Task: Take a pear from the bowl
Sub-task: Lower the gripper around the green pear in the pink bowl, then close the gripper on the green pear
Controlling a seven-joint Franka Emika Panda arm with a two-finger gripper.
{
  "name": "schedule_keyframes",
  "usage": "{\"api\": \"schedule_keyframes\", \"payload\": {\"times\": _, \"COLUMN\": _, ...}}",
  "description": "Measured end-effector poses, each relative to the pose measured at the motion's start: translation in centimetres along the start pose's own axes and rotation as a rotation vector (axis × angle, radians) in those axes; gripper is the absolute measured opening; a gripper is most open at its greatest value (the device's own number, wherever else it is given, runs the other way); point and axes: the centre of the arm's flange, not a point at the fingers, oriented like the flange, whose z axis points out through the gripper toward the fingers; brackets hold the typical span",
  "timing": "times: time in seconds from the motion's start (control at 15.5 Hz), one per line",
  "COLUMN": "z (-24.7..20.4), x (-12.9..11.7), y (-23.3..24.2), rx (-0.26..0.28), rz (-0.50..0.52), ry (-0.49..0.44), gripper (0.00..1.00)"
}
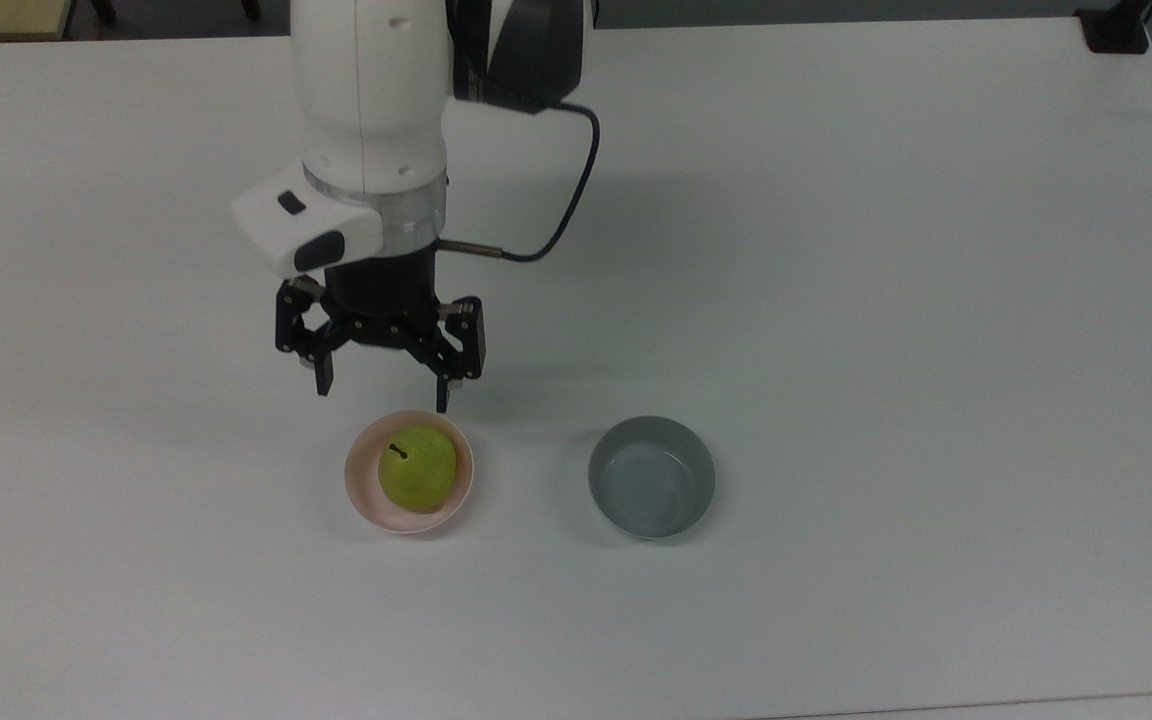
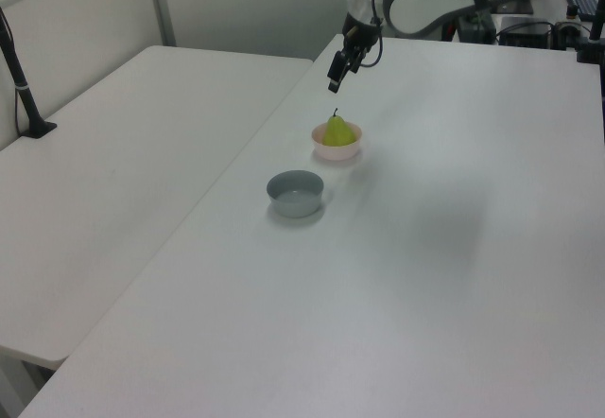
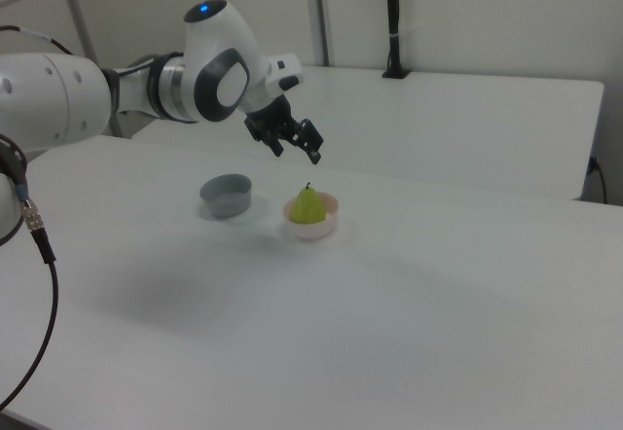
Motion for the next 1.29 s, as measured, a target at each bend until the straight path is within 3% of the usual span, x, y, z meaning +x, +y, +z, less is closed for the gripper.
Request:
{"api": "schedule_keyframes", "payload": {"times": 0.71, "z": 8.2, "x": -2.3, "y": -1.4, "rx": -0.028, "rz": -0.038, "ry": -0.092, "gripper": 1.00}}
{"api": "schedule_keyframes", "payload": {"times": 0.97, "z": 9.8, "x": -2.3, "y": -1.7, "rx": -0.029, "rz": -0.048, "ry": -0.048, "gripper": 1.00}}
{"api": "schedule_keyframes", "payload": {"times": 1.29, "z": 11.1, "x": -2.8, "y": -1.8, "rx": -0.033, "rz": -0.055, "ry": -0.058, "gripper": 1.00}}
